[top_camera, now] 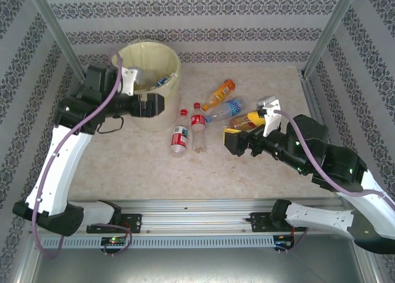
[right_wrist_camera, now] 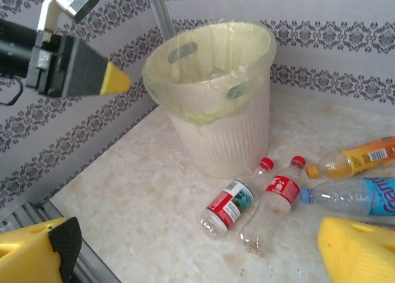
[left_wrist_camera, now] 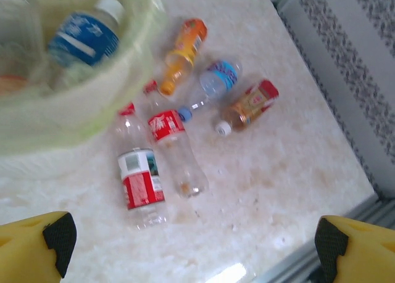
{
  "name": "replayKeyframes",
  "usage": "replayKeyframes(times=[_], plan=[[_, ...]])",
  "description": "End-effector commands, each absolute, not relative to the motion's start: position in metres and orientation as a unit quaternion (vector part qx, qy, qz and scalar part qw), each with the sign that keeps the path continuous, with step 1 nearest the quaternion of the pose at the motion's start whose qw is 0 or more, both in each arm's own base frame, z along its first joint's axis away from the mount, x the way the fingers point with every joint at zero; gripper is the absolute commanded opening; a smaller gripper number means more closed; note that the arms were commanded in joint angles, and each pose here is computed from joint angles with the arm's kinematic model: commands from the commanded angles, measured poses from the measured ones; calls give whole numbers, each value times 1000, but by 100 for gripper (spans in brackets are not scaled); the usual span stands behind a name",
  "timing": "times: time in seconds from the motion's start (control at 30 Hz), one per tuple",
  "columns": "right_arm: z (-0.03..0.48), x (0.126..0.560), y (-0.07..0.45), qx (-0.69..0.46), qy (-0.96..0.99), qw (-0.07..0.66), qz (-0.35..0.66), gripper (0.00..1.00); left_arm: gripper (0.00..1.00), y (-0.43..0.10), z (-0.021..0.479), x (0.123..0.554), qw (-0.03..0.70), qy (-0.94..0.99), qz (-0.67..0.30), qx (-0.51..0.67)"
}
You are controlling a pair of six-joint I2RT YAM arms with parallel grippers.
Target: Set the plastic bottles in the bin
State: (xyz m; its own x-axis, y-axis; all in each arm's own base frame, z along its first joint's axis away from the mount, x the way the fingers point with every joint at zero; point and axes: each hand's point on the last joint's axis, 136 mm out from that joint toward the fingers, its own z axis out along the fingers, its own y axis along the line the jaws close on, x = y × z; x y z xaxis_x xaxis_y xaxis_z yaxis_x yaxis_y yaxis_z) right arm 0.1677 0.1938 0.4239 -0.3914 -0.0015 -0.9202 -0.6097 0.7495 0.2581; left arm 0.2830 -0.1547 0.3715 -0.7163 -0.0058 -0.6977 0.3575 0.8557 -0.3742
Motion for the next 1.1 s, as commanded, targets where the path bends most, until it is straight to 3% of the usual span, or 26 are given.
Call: replayKeyframes(times=[0.0, 0.3, 1.07], plan=[[398, 159, 191, -197, 804, 478, 293, 98, 100, -166, 362, 272, 369, 887, -253, 111], [379, 151, 193, -203, 824, 439, 295, 98, 100, -201, 286, 252, 306, 913, -234, 133], [373, 158, 196, -203, 832, 436, 276, 98, 97, -223, 108, 293, 156, 980, -103, 72]])
